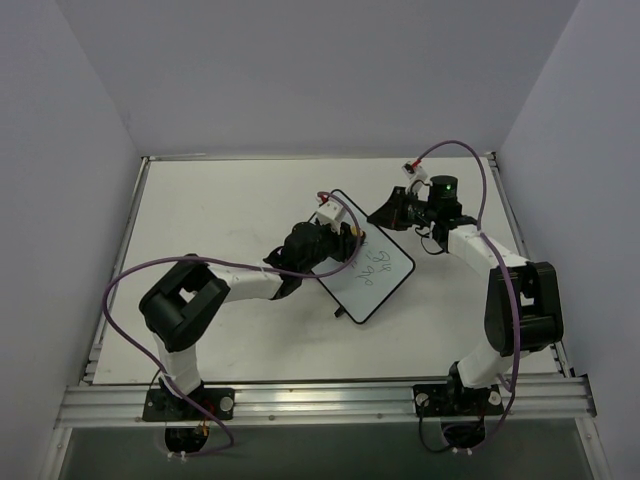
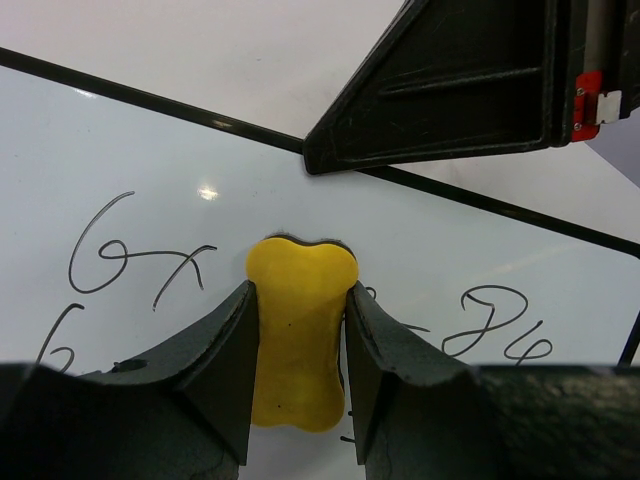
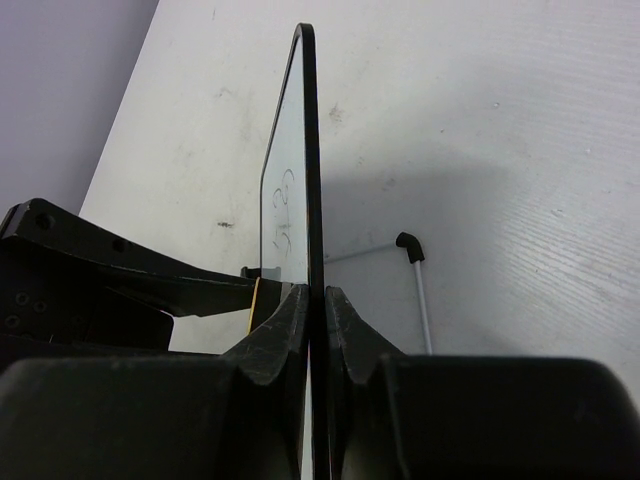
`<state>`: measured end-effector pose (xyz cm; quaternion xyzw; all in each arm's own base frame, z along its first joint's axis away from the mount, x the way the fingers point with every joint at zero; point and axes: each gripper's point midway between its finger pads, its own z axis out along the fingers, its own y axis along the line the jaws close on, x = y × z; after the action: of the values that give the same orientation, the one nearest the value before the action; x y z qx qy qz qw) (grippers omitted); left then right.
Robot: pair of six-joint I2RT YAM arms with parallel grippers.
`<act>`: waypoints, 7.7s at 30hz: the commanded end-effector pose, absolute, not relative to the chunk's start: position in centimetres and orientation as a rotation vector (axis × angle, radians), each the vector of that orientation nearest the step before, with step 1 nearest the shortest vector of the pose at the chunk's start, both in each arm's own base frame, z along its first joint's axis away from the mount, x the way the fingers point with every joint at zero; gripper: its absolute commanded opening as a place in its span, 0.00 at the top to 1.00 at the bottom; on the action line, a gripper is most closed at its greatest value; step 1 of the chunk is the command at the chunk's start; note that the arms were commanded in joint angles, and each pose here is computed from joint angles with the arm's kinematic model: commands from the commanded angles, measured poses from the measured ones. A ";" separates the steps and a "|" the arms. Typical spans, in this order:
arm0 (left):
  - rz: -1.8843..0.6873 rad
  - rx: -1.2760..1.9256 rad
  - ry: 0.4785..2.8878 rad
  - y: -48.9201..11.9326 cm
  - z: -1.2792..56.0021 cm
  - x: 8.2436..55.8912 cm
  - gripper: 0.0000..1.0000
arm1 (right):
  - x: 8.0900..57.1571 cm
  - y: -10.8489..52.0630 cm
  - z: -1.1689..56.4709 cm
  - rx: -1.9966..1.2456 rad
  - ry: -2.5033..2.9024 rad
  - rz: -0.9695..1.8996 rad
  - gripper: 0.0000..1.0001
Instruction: Erase the whiteboard
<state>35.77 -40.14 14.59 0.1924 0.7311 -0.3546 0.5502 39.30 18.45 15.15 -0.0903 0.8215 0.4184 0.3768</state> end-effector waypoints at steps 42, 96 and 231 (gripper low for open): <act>-0.825 0.749 1.791 -47.6 9.4 25.2 0.98 | 38.0 19.9 17.3 -0.388 1.974 1.146 1.00; -0.541 0.304 1.871 -35.2 3.3 31.7 0.98 | 37.7 20.9 16.4 -0.413 2.011 1.135 1.00; -0.559 0.316 1.853 -35.9 8.2 36.7 0.98 | 37.1 21.4 16.4 -0.463 2.008 1.115 1.00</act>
<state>40.43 -32.28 11.20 0.0494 0.7609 -0.2073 0.6129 39.46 18.88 14.87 -0.1336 0.8096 0.3993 0.4089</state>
